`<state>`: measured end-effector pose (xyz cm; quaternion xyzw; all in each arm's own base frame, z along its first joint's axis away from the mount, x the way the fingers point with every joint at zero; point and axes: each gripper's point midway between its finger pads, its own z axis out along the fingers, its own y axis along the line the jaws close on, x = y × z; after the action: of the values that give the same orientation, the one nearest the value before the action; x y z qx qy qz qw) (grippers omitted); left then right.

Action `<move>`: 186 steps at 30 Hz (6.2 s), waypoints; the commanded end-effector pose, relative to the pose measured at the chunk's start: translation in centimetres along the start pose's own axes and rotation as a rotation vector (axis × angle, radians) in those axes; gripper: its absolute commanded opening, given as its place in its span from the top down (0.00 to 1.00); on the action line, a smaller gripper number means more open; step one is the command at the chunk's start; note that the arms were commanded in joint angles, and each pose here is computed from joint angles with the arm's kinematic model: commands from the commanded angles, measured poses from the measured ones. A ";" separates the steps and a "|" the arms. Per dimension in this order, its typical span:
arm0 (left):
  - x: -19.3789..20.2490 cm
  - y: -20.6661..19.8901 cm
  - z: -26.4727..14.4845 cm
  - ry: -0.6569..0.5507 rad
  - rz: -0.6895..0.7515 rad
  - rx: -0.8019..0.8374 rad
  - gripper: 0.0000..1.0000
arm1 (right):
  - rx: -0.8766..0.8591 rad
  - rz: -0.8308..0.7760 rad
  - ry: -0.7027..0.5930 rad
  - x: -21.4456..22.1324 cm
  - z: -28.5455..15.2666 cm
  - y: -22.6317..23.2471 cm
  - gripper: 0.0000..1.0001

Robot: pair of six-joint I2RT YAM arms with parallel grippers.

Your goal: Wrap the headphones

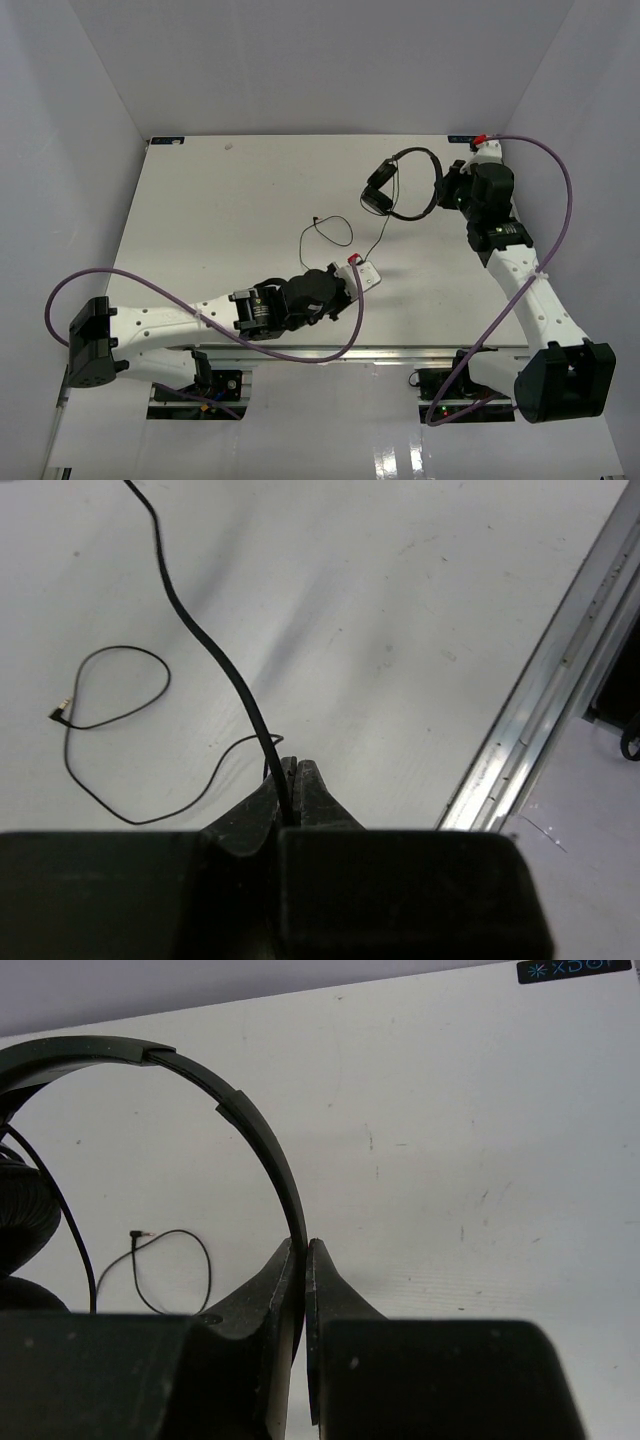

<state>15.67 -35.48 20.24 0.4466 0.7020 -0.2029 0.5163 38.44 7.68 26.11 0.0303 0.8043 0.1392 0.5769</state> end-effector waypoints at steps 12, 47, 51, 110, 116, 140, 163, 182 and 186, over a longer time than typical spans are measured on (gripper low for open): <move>-7.7 6.6 -0.7 -0.071 0.221 -0.113 0.96 | -0.103 -0.477 -0.123 0.8 -1.9 1.6 0.92; -2.8 11.7 -0.3 -0.286 -0.127 -0.048 0.64 | -0.999 -0.214 0.158 3.0 -12.7 16.0 0.92; -3.8 10.5 -0.8 -0.416 -0.162 0.014 0.56 | -1.041 -0.147 0.177 1.9 -13.2 17.0 0.92; 4.7 11.6 0.4 -0.380 0.099 -0.097 0.23 | -1.181 0.087 0.140 -5.3 -15.9 19.0 0.92; 4.1 14.1 3.7 -0.334 0.141 -0.144 0.22 | -1.200 0.073 0.132 -5.4 -17.1 19.1 0.92; 5.5 7.4 9.8 -0.199 -0.121 0.136 1.00 | -0.983 0.237 0.125 -7.5 -12.2 18.1 0.92; 3.8 -7.3 5.1 0.083 -0.142 0.306 1.00 | -0.054 0.155 -0.055 -3.1 -1.2 2.4 0.92; -1.3 0.1 -1.3 0.172 0.179 -0.002 1.00 | -0.237 -0.405 -0.080 2.1 -2.4 2.4 0.92; -3.7 4.0 -2.0 0.138 0.214 -0.076 1.00 | -0.356 -0.511 -0.061 3.3 -3.2 3.8 0.92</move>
<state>14.41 -36.41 20.23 0.5258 0.7061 -0.1444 0.4518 34.96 8.82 22.74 -0.1637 0.7895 0.0995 0.5831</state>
